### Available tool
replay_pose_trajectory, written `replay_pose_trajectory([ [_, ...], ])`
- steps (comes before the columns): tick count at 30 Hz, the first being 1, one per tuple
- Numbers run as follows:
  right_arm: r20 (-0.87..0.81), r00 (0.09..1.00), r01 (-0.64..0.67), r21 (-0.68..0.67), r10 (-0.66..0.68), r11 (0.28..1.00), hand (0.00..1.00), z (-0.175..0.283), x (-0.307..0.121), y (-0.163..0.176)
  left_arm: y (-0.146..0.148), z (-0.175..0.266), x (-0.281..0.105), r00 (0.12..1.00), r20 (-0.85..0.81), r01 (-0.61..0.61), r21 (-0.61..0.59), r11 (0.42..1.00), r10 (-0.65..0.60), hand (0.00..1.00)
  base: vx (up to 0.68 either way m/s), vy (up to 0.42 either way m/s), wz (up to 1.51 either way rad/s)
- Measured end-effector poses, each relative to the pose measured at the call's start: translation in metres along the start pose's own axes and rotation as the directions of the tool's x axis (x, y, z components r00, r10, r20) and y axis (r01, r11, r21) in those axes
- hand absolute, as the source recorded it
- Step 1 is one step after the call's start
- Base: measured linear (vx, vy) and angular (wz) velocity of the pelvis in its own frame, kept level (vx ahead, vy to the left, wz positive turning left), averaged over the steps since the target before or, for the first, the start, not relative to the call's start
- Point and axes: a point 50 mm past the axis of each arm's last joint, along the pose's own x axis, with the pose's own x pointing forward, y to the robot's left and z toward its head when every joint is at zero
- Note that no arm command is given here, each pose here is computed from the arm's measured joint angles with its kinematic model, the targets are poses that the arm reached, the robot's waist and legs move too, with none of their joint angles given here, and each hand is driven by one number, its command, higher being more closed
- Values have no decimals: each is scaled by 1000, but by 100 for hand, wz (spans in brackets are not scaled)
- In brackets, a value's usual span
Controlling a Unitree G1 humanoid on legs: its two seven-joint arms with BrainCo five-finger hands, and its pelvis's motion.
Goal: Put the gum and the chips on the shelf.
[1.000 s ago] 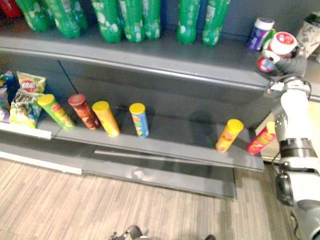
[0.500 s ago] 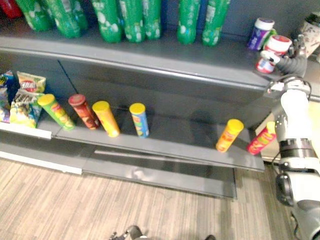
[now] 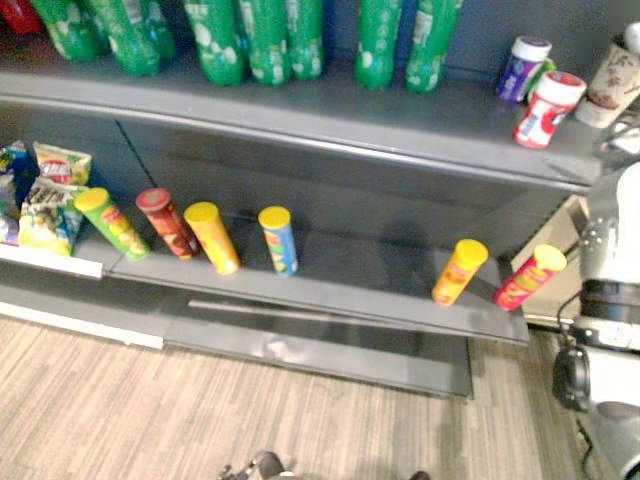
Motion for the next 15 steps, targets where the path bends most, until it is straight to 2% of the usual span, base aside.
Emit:
replay_pose_trajectory([
  [5, 109, 993, 38, 2, -38, 999, 0, 19, -18, -14, 1, 0, 0, 1000, 3, -15, 4, 1000, 15, 0, 0, 0, 0],
  [8, 152, 988, 31, 24, -35, 999, 0, 28, -50, -22, 3, -4, -1, 999, -9, -39, -44, 998, 38, 0, 0, 0, 0],
  [11, 68, 998, 6, 13, -7, 1000, 0, 19, -93, -34, 5, -8, -3, 998, -20, -54, -67, 996, 53, 0, 0, 0, 0],
  [15, -165, 985, -55, -27, 49, 998, 0, -4, -150, -50, 6, -10, -3, 998, -26, -56, -67, 996, 55, 0, -3, 0, -2],
])
